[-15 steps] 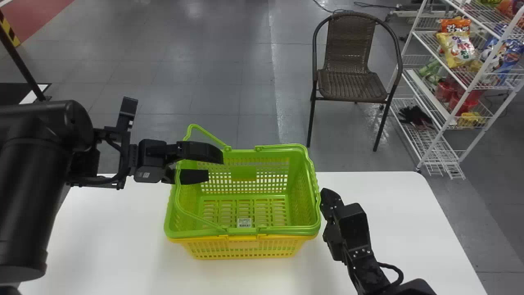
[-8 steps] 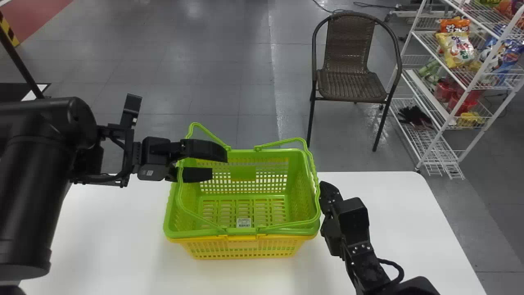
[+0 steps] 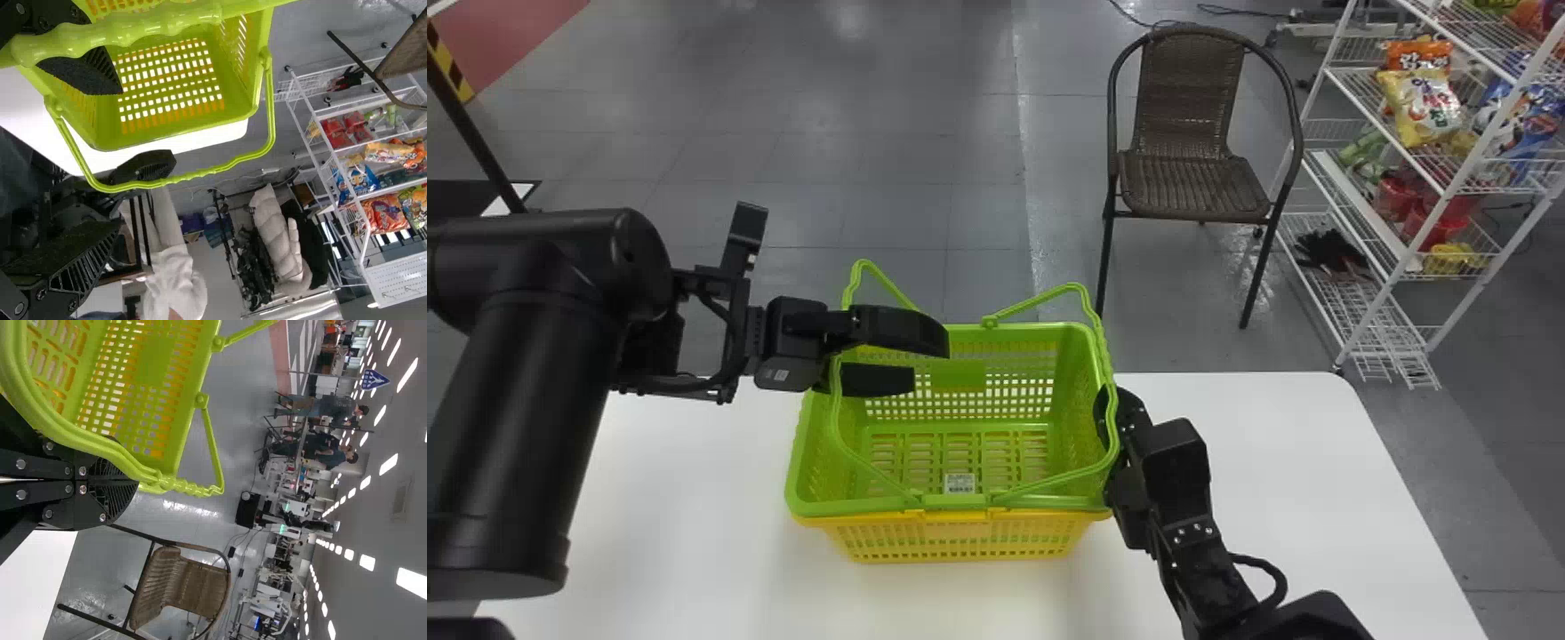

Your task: Grasp handle with right gripper to insert into left gripper then lift and swing left to center

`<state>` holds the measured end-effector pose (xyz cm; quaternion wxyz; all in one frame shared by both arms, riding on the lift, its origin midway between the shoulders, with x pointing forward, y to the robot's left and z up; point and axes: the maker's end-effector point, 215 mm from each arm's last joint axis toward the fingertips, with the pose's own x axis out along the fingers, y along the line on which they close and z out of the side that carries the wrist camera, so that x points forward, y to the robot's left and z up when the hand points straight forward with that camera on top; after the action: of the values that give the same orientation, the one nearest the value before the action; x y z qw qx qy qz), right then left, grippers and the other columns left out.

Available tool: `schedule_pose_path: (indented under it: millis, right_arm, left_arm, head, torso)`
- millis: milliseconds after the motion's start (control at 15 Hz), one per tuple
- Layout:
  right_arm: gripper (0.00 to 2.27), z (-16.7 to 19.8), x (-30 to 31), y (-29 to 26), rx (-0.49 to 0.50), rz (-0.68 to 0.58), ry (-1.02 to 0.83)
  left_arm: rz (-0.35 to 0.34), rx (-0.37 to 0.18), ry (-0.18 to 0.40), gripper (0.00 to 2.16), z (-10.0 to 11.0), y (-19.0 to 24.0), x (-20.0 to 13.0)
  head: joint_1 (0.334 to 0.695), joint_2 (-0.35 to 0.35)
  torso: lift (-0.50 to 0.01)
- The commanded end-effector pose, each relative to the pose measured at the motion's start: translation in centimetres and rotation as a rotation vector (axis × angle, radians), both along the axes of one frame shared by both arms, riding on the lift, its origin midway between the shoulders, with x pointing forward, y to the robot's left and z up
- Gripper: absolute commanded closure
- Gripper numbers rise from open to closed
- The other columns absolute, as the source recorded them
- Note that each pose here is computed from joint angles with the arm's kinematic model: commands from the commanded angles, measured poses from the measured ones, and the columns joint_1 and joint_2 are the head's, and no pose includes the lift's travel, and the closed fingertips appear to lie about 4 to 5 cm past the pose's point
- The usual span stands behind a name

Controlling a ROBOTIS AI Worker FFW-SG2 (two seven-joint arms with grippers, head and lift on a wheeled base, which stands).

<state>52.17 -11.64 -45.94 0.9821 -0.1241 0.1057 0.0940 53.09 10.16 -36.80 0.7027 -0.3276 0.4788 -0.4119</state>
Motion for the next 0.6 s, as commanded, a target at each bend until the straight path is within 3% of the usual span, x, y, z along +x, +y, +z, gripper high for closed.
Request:
schedule_pose_path:
  millis: [0, 533]
  right_arm:
    - [1.95, 0.3, 0.0, 0.5, 0.001, 0.005, -0.004]
    - [1.95, 0.9, 0.1, 2.4, -0.004, 0.031, -0.004]
  left_arm:
    - [-0.009, 0.011, -0.014, 0.11, 0.4, -0.2, 0.1]
    - [-0.034, 0.026, -0.019, 0.11, 1.0, -1.3, 0.2]
  head:
    - [0.695, -0.016]
    - [0.695, -0.006]
  torso:
    - [0.000]
    - [0.000]
